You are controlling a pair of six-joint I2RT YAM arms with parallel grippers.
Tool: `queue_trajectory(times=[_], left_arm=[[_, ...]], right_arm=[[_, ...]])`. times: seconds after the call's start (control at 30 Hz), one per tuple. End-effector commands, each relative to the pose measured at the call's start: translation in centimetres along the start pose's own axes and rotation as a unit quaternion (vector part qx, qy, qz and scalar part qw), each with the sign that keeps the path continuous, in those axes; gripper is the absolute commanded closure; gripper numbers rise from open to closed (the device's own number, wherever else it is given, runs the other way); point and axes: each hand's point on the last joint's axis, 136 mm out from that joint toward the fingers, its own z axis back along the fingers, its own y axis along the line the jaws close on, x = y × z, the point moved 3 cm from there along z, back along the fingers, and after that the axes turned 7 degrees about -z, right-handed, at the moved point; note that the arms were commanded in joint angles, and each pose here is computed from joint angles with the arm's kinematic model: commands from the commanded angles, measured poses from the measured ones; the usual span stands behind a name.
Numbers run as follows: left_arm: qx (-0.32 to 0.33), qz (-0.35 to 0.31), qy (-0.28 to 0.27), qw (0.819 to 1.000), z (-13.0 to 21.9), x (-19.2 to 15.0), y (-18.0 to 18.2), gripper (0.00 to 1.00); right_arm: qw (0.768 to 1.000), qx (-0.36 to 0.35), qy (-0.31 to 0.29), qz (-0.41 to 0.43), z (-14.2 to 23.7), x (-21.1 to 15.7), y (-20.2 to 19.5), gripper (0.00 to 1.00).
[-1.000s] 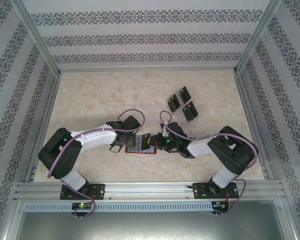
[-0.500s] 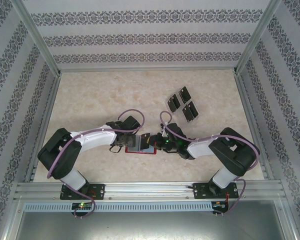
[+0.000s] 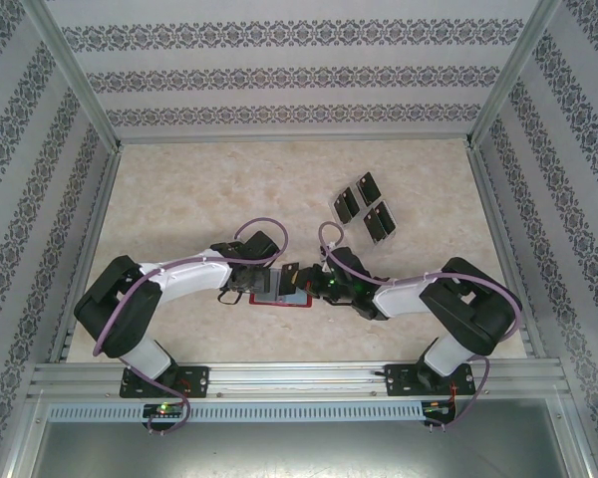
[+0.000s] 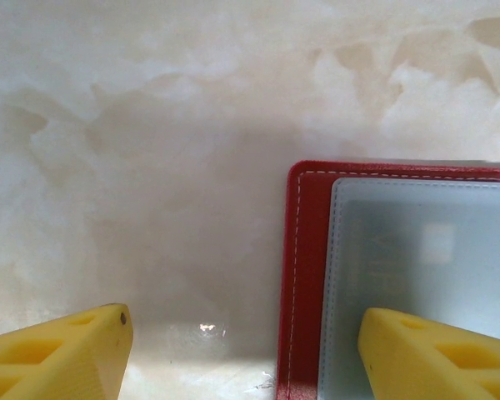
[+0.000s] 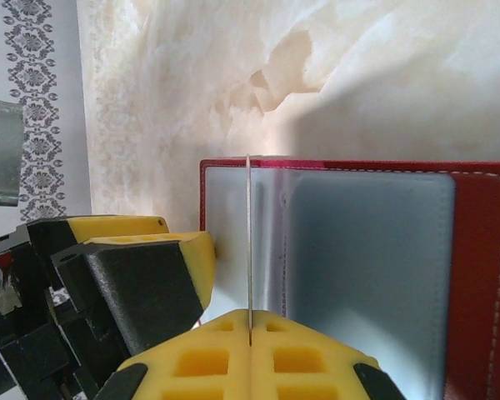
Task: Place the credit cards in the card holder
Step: Insert the credit card into the card slot.
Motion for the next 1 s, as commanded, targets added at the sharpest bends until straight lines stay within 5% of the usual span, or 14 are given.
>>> queue_trajectory(times=[0.0, 0.97], left_arm=[[0.027, -0.024, 0.042, 0.998, -1.1, -2.6, 1.1, 0.26], [0.028, -0.023, 0.042, 0.998, -1.2, -2.7, 1.1, 0.26]], right_arm=[[1.000, -0.004, -0.013, -0.003, 0.0, 0.0, -0.4, 1.00], [1.000, 0.005, 0.006, -0.001, -0.5, -1.0, 0.1, 1.00]])
